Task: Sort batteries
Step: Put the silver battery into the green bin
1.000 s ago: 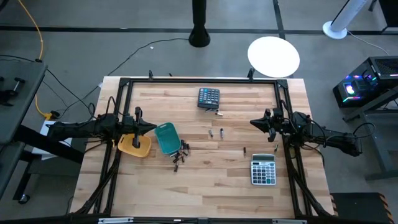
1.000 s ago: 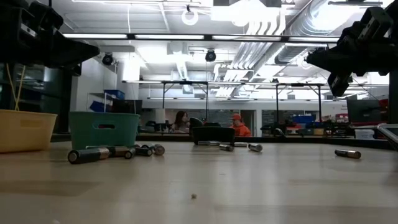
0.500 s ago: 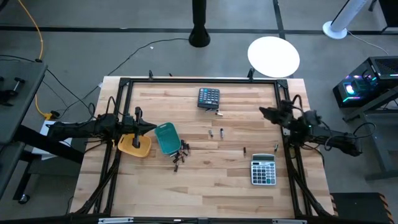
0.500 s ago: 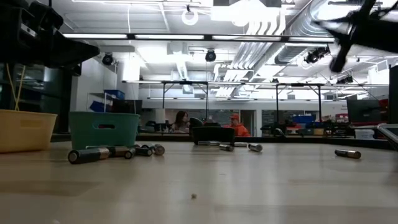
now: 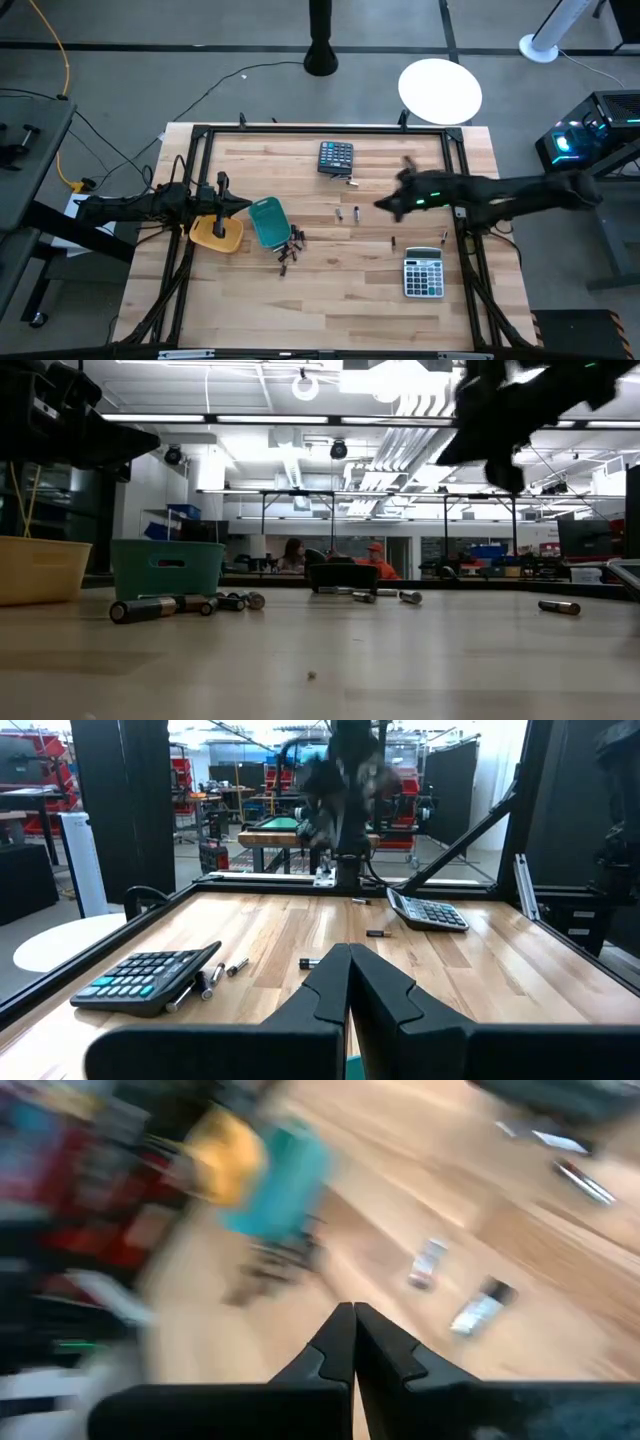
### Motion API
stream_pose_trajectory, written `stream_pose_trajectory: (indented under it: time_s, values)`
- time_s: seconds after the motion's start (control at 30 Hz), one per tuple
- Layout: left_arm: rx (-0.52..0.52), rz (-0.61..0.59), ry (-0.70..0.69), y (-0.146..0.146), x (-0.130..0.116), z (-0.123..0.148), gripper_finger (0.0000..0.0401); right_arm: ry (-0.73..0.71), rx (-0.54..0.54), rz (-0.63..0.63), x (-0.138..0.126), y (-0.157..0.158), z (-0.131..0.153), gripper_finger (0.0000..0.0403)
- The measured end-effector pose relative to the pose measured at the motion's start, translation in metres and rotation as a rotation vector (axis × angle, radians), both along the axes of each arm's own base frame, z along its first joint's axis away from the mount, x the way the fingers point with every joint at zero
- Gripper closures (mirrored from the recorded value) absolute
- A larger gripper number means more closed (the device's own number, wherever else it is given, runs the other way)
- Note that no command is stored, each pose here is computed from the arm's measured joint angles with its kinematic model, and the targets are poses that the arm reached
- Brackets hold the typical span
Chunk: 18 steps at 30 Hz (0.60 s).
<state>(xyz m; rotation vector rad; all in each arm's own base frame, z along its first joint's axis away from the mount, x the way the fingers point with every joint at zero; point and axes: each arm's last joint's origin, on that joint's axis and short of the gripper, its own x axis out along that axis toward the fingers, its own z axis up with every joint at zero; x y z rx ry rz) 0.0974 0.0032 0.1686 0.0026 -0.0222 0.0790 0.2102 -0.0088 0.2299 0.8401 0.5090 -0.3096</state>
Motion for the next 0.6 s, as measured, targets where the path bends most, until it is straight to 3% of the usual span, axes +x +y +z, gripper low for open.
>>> stream_pose_trajectory:
  time_s: [0.27, 0.6]
  values:
    - [0.0, 0.0, 0.0, 0.0, 0.0, 0.0, 0.0401, 0.408, -0.012, -0.041, 0.077, -0.007, -0.033, 0.038]
    - [0.0, 0.0, 0.0, 0.0, 0.0, 0.0, 0.0401, 0.827, -0.018, -0.104, 0.132, -0.011, -0.057, 0.0268]
